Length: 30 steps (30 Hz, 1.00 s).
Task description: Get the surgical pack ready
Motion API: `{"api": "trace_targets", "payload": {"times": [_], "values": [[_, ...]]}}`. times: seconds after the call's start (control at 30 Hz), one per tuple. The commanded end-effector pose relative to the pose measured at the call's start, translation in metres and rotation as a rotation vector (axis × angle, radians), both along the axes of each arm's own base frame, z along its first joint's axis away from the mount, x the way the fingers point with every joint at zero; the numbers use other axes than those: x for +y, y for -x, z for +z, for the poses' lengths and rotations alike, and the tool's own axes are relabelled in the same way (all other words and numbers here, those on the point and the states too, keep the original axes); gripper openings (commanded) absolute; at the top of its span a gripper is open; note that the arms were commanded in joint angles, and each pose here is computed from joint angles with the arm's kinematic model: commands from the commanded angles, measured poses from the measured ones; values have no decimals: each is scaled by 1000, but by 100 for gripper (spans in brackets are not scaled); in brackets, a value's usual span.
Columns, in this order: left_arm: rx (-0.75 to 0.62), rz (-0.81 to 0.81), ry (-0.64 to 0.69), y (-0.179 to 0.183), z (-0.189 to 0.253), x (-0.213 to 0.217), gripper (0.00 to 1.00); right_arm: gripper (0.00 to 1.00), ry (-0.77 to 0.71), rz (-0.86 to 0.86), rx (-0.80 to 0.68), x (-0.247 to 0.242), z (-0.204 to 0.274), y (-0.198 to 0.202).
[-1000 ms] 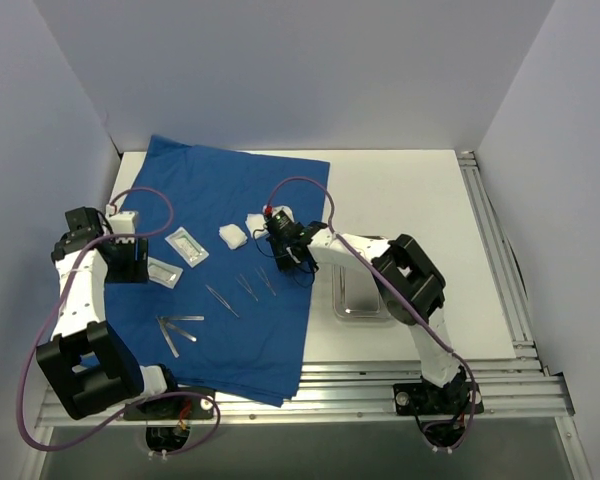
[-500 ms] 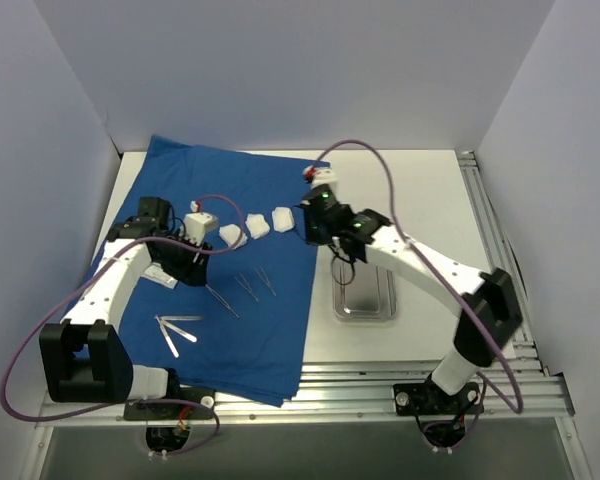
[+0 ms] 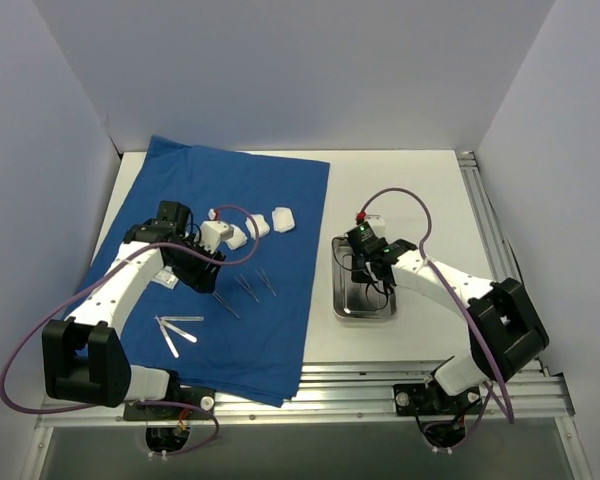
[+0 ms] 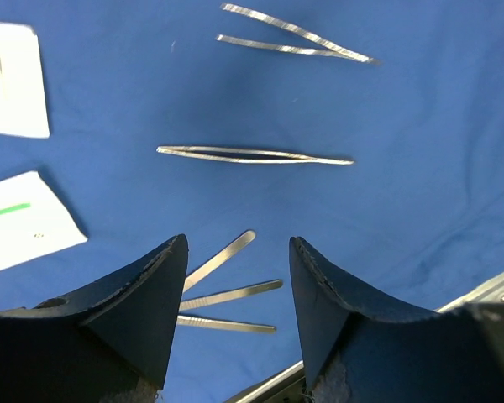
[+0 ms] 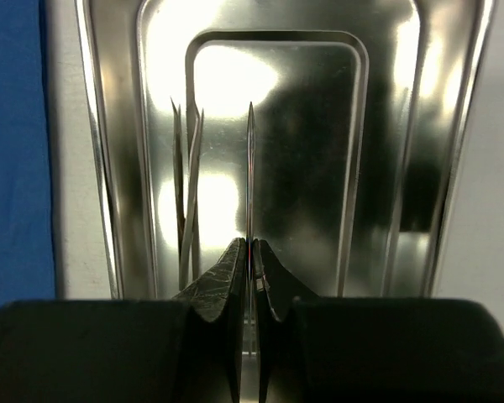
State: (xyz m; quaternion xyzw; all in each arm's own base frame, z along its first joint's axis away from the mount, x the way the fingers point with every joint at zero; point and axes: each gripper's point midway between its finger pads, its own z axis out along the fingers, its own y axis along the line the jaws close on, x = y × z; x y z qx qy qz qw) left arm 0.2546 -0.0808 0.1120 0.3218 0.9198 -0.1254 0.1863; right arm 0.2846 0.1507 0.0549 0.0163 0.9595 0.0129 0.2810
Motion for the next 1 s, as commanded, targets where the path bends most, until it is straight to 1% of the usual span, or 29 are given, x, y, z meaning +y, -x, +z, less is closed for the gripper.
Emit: {"api": "trace_targets", "payload": {"times": [0.0, 0.07, 0.27, 0.6, 0.7, 0.73, 0.83, 0.97], "values": [[-46, 35, -56, -7, 0, 10, 61, 0, -54, -9, 0, 12, -8, -3], [-45, 41, -67, -6, -2, 12, 62, 0, -65, -17, 25, 13, -22, 1], [-50, 47, -74, -8, -2, 14, 62, 0, -81, -30, 57, 16, -45, 4], [-49, 58, -98, -8, -6, 18, 63, 0, -73, -21, 65, 16, -51, 5], [-53, 63, -102, -9, -5, 19, 63, 8, -65, -28, 61, 14, -49, 5], [-54, 63, -101, -9, -5, 19, 63, 14, -57, -33, 57, 12, -47, 4], [-56, 63, -102, -10, -5, 19, 63, 22, -54, -29, 43, 11, -39, 2], [-51, 63, -108, -9, -6, 20, 63, 23, -55, -20, 12, 15, -22, -7]]}}
